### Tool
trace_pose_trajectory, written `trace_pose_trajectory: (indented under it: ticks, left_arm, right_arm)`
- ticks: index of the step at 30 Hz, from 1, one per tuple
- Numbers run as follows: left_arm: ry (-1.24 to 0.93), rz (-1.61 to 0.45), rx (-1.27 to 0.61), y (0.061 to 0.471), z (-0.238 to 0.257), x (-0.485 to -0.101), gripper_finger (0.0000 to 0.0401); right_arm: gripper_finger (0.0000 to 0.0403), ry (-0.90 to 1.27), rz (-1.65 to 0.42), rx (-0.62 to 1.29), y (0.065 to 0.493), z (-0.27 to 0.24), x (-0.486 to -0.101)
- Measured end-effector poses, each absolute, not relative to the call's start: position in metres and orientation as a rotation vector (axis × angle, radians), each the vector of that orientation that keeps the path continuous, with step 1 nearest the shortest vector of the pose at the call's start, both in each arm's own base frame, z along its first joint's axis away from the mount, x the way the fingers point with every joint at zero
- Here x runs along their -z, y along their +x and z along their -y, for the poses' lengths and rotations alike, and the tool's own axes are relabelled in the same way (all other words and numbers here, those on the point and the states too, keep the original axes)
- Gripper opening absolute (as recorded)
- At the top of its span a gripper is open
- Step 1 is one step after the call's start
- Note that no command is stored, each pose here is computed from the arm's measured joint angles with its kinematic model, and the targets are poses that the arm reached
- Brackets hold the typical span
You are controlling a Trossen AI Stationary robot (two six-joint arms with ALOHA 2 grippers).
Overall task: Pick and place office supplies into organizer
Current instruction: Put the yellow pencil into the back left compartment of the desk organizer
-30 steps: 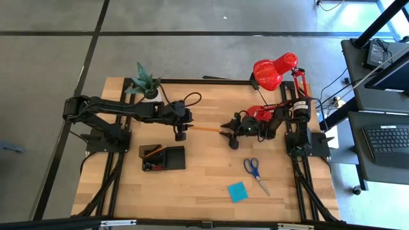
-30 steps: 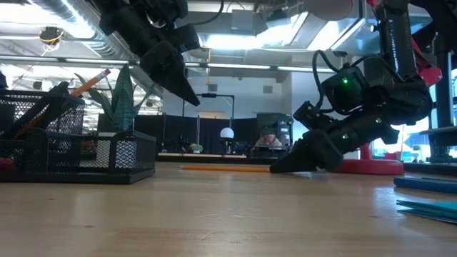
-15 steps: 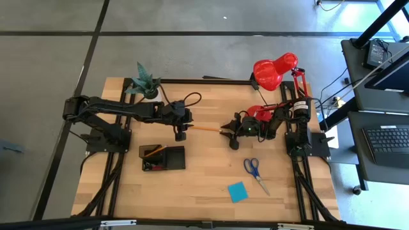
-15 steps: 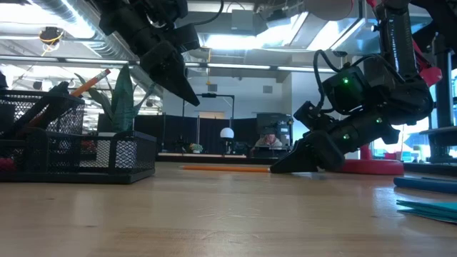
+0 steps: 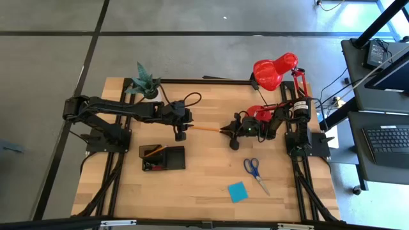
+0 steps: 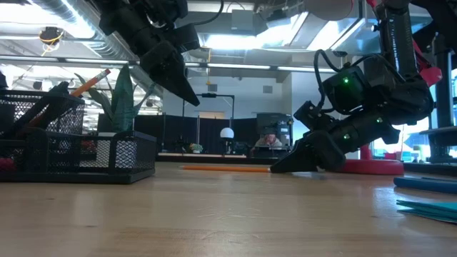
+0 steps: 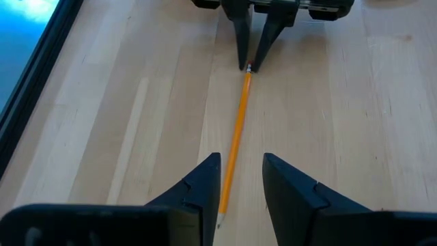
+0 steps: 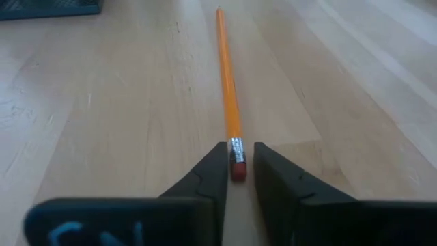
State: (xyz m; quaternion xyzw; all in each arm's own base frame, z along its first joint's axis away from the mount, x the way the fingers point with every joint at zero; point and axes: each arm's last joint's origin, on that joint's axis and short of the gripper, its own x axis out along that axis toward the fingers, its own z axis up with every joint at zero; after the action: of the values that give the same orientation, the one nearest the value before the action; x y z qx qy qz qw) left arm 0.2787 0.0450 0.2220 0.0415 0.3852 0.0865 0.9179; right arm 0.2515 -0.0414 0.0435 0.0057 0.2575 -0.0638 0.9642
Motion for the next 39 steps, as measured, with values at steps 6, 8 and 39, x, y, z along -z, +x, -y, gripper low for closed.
trace_pose_trajectory:
  ticks: [6, 8, 39]
  left_arm:
    - [0.085, -0.792, -0.178, 0.279, -0.045, -0.222, 0.0102]
    - [0.085, -0.792, -0.178, 0.279, -0.045, -0.222, 0.0102]
    - [0.775, -0.755, -0.143, 0.292, -0.007, -0.228, 0.0169]
  right_arm:
    - [0.0033, 0.011, -0.521, 0.13, 0.252, 0.041, -0.044]
    - [0.0019, 0.011, -0.521, 0.13, 0.251, 0.041, -0.044]
    - [0.0012, 0.257, -0.28, 0.166, 0.282, 0.044, -0.129]
